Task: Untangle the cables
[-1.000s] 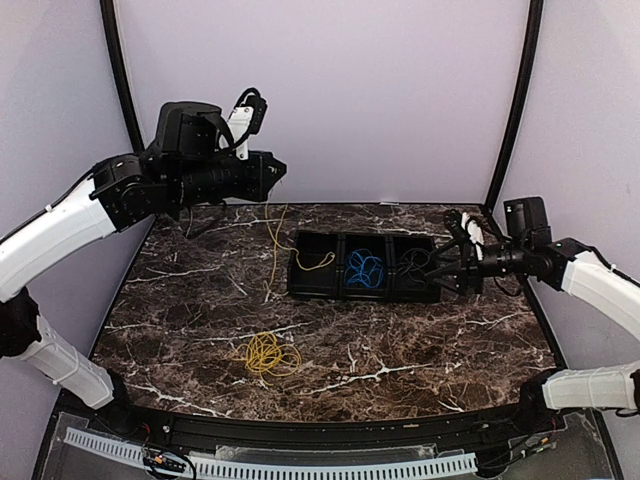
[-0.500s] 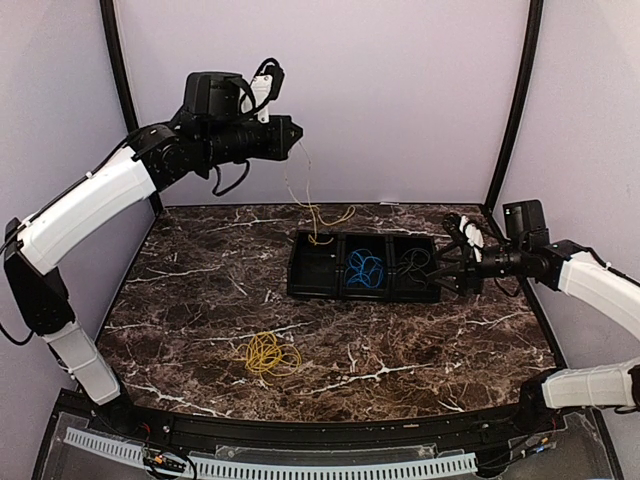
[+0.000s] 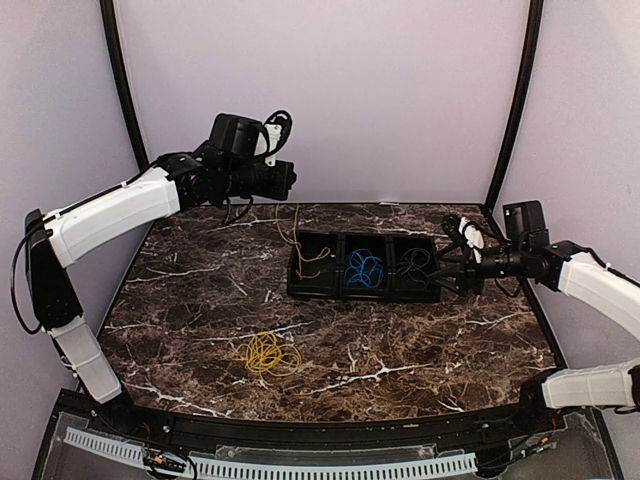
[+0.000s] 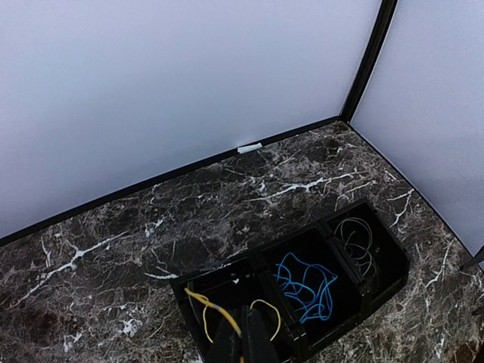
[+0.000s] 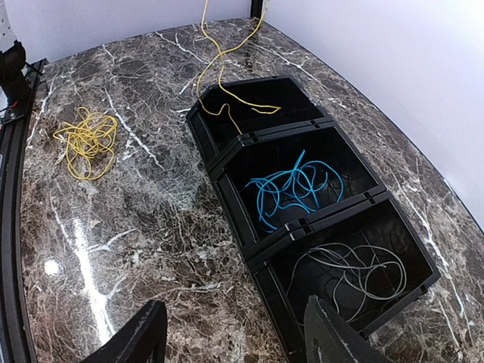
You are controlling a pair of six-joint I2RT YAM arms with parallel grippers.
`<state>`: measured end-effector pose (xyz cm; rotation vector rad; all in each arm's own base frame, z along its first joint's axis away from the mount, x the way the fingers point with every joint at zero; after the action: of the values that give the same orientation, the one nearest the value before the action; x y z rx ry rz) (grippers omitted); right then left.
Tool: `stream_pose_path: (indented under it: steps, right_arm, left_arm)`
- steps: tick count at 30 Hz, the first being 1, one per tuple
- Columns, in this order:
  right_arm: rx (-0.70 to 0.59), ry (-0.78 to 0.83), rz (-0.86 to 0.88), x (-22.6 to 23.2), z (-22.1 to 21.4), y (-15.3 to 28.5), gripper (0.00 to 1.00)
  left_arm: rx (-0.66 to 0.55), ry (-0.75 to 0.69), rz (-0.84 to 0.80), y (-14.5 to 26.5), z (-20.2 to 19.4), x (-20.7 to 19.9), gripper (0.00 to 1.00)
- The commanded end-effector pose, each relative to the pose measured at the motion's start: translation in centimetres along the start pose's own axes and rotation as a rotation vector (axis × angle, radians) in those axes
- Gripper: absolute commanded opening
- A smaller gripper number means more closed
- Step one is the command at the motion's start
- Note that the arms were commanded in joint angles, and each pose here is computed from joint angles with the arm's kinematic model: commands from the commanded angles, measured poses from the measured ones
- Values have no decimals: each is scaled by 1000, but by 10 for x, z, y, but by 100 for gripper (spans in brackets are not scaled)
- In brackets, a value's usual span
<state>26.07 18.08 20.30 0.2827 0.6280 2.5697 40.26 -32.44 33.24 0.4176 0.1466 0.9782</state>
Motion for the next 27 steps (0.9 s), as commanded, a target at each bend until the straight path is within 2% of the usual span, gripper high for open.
stream_pose_path:
  steps: [1, 7, 12, 27]
  right_arm:
    - [0, 14, -8, -4, -2, -2, 64]
    - [9, 11, -7, -4, -5, -3, 64]
    - [17, 10, -9, -5, -7, -4, 64]
    - [36, 8, -15, -7, -12, -6, 64]
  left_arm:
    - [-47, 42, 55, 10, 3, 25, 0]
    - [-38, 82, 56, 2, -9, 33, 0]
    - [-7, 97, 3, -24, -26, 21, 0]
    - [-36, 149, -175, -88, -44, -14, 0]
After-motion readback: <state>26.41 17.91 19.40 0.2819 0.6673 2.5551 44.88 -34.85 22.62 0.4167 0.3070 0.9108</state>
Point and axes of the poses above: each gripper's point midway between its finger pads, its own y axis back along the fingers, its own x axis along the line the jaws close on, z = x × y, the point moved 1 cm from there along y, back along the fingers, and after that the axes turned 11 degrees about -y, right-handed, at the moved point
